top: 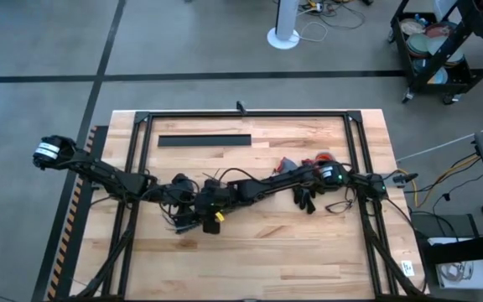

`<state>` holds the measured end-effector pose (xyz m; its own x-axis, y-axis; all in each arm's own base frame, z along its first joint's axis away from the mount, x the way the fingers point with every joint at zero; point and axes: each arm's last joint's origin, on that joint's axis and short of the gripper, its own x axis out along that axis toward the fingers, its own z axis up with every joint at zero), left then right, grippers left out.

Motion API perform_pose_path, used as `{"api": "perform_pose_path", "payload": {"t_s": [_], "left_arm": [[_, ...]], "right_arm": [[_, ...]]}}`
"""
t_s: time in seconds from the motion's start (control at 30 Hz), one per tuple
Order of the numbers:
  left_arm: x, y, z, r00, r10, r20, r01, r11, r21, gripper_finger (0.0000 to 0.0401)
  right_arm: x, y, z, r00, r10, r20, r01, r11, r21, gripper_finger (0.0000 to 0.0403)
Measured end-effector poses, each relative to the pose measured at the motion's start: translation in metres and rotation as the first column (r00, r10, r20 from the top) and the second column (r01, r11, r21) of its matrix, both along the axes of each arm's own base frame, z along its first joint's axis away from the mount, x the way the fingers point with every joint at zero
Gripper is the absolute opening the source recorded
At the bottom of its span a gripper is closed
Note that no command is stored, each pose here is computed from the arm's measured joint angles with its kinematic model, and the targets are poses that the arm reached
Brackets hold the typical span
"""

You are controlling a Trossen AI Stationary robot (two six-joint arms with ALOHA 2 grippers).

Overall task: Ziptie cables
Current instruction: Put the colored zip-tied cables into the black cable duct

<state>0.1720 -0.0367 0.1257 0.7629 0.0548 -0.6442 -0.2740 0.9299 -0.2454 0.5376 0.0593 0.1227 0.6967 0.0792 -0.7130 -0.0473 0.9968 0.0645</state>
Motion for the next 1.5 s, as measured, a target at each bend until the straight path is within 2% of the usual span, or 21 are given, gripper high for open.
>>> {"api": "perform_pose_path", "payload": {"t_s": [0.2, 0.37, 0.47, 0.6, 0.73, 0.87, 1.03, 1.37, 1.5], "left_arm": [[-0.001, 0.0, 0.003, 0.999, -0.03, 0.017, 0.03, 0.998, 0.049, 0.0], [-0.002, -0.004, 0.01, 0.996, -0.056, 0.068, 0.051, 0.996, 0.079, 0.0], [-0.002, -0.006, 0.014, 0.982, -0.079, 0.173, 0.067, 0.995, 0.074, 0.0], [-0.01, -0.004, 0.008, 0.939, -0.071, 0.338, 0.062, 0.997, 0.037, 0.0], [-0.021, -0.001, 0.001, 0.904, -0.072, 0.422, 0.065, 0.997, 0.03, 0.0], [-0.019, -0.004, 0.004, 0.883, -0.164, 0.439, 0.133, 0.986, 0.101, 0.0], [-0.02, -0.004, -0.003, 0.895, -0.222, 0.387, 0.172, 0.972, 0.16, 0.0], [-0.022, -0.004, -0.009, 0.906, -0.29, 0.309, 0.218, 0.944, 0.248, 0.0], [-0.022, -0.004, -0.009, 0.905, -0.294, 0.308, 0.22, 0.942, 0.253, 0.0]], "right_arm": [[-0.003, -0.004, 0.032, 0.99, -0.028, -0.136, 0.012, 0.993, -0.12, 0.0], [-0.013, -0.013, 0.055, 0.96, -0.046, -0.276, -0.013, 0.978, -0.207, 0.0], [-0.015, -0.017, 0.061, 0.951, -0.042, -0.305, -0.023, 0.978, -0.206, 0.0], [-0.016, -0.016, 0.062, 0.95, -0.036, -0.309, -0.03, 0.979, -0.204, 0.0], [-0.015, -0.014, 0.063, 0.954, -0.034, -0.298, -0.026, 0.98, -0.195, 0.0], [-0.014, -0.014, 0.063, 0.955, -0.036, -0.293, -0.019, 0.982, -0.186, 0.0], [-0.013, -0.01, 0.063, 0.959, -0.021, -0.282, -0.026, 0.987, -0.161, 0.0], [-0.01, 0.001, 0.065, 0.97, 0.039, -0.241, -0.07, 0.99, -0.125, 0.0], [-0.007, 0.0, 0.067, 0.977, 0.052, -0.207, -0.079, 0.989, -0.125, 0.002]]}}
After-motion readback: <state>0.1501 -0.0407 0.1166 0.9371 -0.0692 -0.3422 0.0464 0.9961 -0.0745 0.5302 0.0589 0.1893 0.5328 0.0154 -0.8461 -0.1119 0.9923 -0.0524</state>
